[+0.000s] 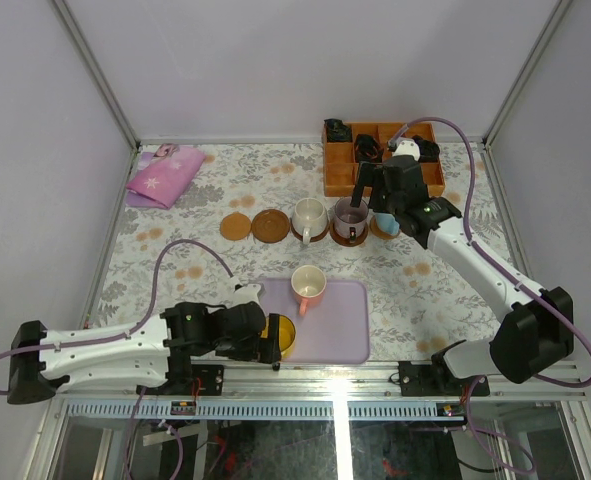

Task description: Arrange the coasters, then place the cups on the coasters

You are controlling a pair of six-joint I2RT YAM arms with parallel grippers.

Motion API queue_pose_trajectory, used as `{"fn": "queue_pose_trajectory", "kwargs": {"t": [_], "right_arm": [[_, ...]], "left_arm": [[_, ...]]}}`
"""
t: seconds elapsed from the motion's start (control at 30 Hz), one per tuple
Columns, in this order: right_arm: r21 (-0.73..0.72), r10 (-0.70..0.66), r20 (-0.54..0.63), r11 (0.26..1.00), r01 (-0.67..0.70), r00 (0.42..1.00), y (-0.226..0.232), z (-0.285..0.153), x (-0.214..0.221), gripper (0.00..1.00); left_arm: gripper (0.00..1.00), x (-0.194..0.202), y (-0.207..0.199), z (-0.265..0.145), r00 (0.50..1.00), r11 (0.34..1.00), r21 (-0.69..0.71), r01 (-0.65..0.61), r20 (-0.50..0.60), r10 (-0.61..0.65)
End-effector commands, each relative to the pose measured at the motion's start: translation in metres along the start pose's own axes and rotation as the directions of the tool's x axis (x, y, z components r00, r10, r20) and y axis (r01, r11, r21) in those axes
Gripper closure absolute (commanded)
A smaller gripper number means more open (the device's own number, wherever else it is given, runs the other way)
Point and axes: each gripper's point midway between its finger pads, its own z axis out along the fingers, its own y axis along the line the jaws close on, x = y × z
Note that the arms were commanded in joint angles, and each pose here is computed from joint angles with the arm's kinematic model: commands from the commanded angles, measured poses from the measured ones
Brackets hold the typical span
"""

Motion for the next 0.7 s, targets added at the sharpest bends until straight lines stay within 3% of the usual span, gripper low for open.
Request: {"fn": "queue_pose_trajectory", "kwargs": {"t": [0.0, 0.23, 0.33, 0.4, 0.53, 0.67], "right_arm": [[0.003, 0.025, 0.074, 1.000, -0.026, 0.997, 0.001, -0.009, -0.025, 0.01], [0.002, 0.024, 0.064, 1.000, -0.024, 0.998, 0.004, -0.005, -0.025, 0.00], [-0.003, 0.025, 0.065, 1.000, -0.025, 0.998, 0.006, -0.003, -0.027, 0.00], [-0.007, 0.027, 0.069, 1.000, -0.027, 0.997, 0.007, -0.003, -0.029, 0.01], [-0.013, 0.030, 0.070, 0.999, -0.029, 0.997, 0.009, -0.002, -0.029, 0.01], [-0.020, 0.035, 0.064, 0.999, -0.033, 0.997, 0.011, 0.000, -0.028, 0.00]], "left_arm": [[0.00, -0.010, -0.004, 0.010, 0.998, 1.000, -0.001, -0.014, 0.069, 0.014], [0.00, -0.013, -0.002, 0.014, 0.995, 0.999, -0.013, -0.050, 0.091, 0.051], [0.05, -0.015, 0.000, 0.014, 0.994, 0.998, -0.033, -0.049, 0.092, 0.052], [0.12, -0.015, 0.004, 0.013, 0.994, 0.998, -0.050, -0.038, 0.098, 0.043], [0.39, -0.018, 0.019, 0.011, 0.992, 0.994, -0.110, -0.017, 0.124, 0.030], [0.50, -0.024, 0.023, 0.006, 0.987, 0.992, -0.125, -0.002, 0.159, 0.022]]}}
